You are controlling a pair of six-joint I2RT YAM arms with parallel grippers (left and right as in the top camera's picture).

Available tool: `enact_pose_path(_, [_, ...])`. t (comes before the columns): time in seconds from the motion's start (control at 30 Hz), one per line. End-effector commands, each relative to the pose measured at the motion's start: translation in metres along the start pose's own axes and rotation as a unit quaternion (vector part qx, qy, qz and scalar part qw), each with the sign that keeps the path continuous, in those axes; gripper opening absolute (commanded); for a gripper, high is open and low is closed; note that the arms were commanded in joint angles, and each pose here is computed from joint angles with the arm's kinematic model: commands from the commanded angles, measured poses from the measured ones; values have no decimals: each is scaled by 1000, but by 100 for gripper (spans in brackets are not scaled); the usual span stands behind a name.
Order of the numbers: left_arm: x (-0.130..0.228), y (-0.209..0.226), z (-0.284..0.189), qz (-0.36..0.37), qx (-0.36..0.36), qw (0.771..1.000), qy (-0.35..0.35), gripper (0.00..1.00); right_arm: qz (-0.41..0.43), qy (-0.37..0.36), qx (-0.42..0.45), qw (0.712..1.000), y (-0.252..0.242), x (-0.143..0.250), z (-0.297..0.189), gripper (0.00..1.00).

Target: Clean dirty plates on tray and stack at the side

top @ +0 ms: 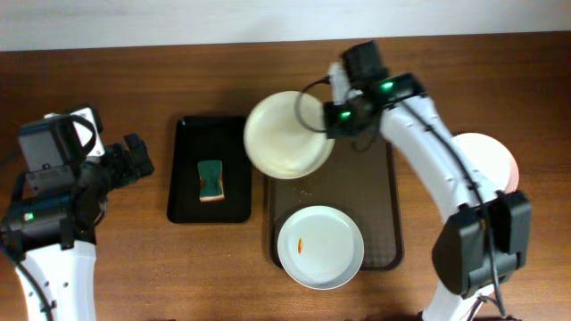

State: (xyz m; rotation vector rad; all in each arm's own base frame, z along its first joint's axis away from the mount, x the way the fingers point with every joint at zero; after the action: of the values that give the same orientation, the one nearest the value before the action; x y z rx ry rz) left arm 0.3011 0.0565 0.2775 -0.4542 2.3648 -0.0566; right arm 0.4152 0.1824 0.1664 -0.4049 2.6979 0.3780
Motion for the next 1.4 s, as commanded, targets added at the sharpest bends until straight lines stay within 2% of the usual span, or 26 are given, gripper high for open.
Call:
enact_pose_path(0.0, [-2, -2, -6, -6, 8, 1000, -4, 100, -49, -51, 1, 997, 52, -18, -1, 4])
enact_pose_path(0.1, [-2, -2, -6, -6, 8, 1000, -4, 100, -102, -80, 10, 991, 99, -23, 24, 4])
enact_pose_path(0.23, [-2, -2, -6, -6, 8, 1000, -4, 100, -174, -123, 59, 975, 131, -30, 56, 4])
enact_pose_path(0.3, [-2, -2, -6, -6, 8, 1000, -4, 100, -222, -142, 66, 962, 144, -34, 56, 4])
enact_pose_path(0.43, [-2, -2, -6, -6, 8, 1000, -4, 100, -242, -204, 121, 941, 157, -51, 29, 4])
enact_pose_path(0.53, [-2, -2, -6, -6, 8, 1000, -4, 100, -268, -223, 148, 925, 165, -55, 18, 4])
enact_pose_path(0.67, [-2, -2, -6, -6, 8, 1000, -4, 100, -262, -252, 220, 905, 163, -61, -3, 4])
enact_pose_path(0.77, [-2, -2, -6, -6, 8, 1000, -4, 100, -293, -273, 223, 889, 180, -61, -27, 4])
enact_pose_path(0.93, [-2, -2, -6, -6, 8, 1000, -4, 100, -292, -312, 218, 877, 191, -65, -72, 4])
enact_pose_path(1.1, [-2, -2, -6, -6, 8, 1000, -4, 100, -348, -309, 232, 854, 199, -63, -83, 4])
enact_pose_path(1.3, [-2, -2, -6, -6, 8, 1000, -4, 100, -345, -314, 236, 853, 202, -62, -85, 4])
enact_pose_path(1.37, [-2, -2, -6, -6, 8, 1000, -4, 100, -323, -315, 233, 861, 199, -61, -84, 4])
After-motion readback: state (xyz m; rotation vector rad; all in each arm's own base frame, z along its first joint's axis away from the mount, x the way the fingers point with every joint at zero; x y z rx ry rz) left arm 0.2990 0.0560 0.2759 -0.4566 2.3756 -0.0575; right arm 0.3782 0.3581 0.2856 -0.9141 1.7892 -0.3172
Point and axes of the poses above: each gripper's point midway between its finger pads, its own z axis out along the fingers, its own y axis along the line the jaws close on, x = y × z, the point moved 2 cm from there along -z, back along the fingers, and after that the axes turned 3 degrees about -z, right-handed, at the moved point
